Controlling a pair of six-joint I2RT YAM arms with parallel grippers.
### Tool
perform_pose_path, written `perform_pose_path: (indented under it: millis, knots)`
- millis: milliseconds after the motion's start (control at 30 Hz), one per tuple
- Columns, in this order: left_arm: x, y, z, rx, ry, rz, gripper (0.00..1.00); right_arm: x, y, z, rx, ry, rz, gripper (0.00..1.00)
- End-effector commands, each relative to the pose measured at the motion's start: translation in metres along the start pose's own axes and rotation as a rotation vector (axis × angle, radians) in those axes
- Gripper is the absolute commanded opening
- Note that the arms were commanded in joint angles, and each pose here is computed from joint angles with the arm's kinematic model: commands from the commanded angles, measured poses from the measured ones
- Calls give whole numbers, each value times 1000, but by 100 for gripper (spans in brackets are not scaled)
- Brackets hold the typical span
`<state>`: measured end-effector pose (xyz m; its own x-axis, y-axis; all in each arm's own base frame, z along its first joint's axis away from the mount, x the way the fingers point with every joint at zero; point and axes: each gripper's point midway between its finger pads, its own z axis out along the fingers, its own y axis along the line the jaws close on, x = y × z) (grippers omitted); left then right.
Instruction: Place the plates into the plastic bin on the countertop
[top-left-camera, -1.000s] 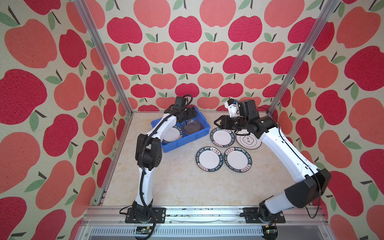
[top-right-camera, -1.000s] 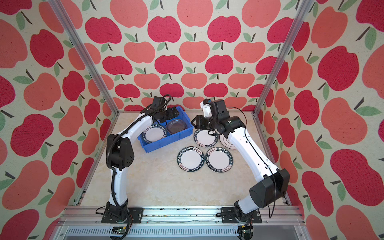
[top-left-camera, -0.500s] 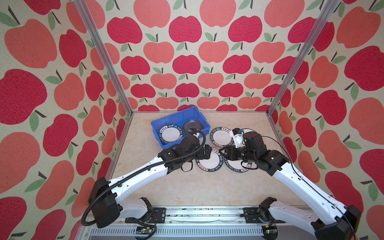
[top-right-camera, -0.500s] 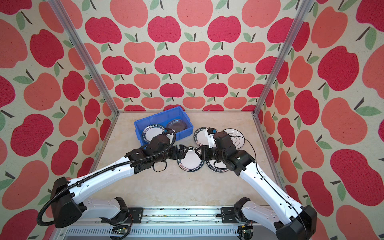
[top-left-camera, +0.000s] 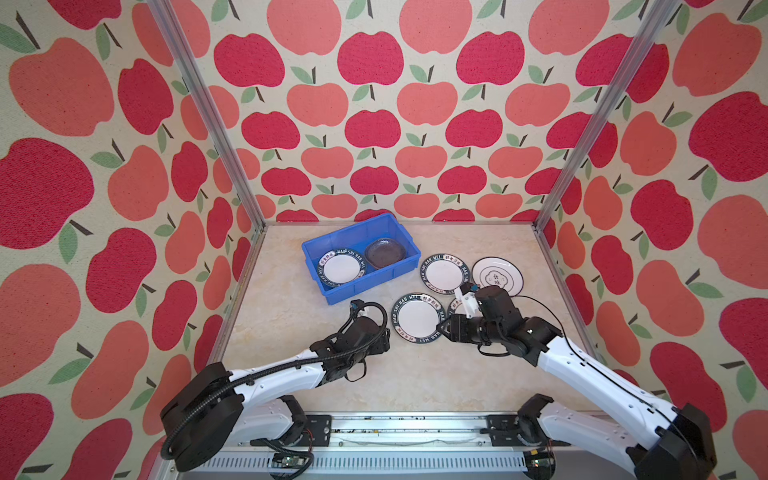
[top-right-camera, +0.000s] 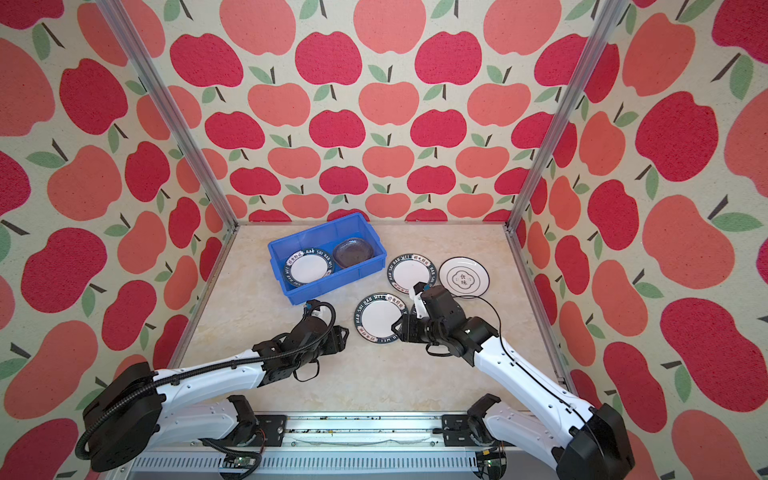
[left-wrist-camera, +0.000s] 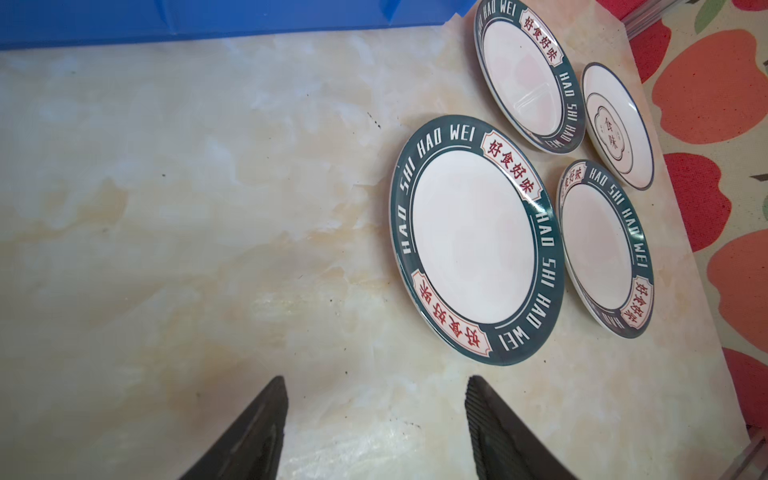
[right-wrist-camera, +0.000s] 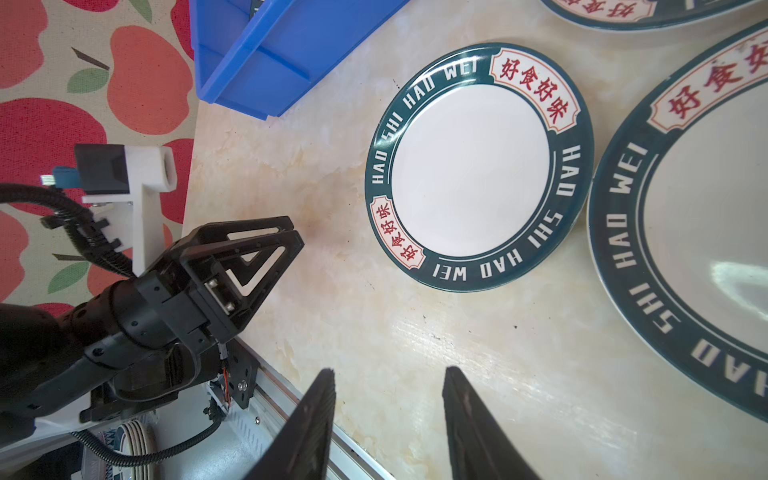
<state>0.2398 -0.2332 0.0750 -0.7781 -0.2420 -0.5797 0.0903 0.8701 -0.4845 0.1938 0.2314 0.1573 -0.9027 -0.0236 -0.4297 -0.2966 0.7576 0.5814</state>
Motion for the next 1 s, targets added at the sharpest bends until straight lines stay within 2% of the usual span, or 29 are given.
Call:
perform_pose_path:
  millis: [0,300,533,700,767,967]
  knots:
    - [-13,-24,14,124,-39,-90,65,-5,5,-1,-14,-18,1,46]
    - [-8,-16,55,172,19,-224,56,-12,2,6,-3,-3,-6,45]
    - [-7,-15,82,216,80,-282,49,-18,-2,10,-4,1,5,45]
    - [0,-12,98,224,121,-316,36,-21,-6,9,1,-5,7,46]
    - [4,-10,102,215,130,-322,25,-22,-7,8,5,-6,8,45]
    - [10,7,99,164,122,-348,12,-21,-10,8,7,-7,11,46]
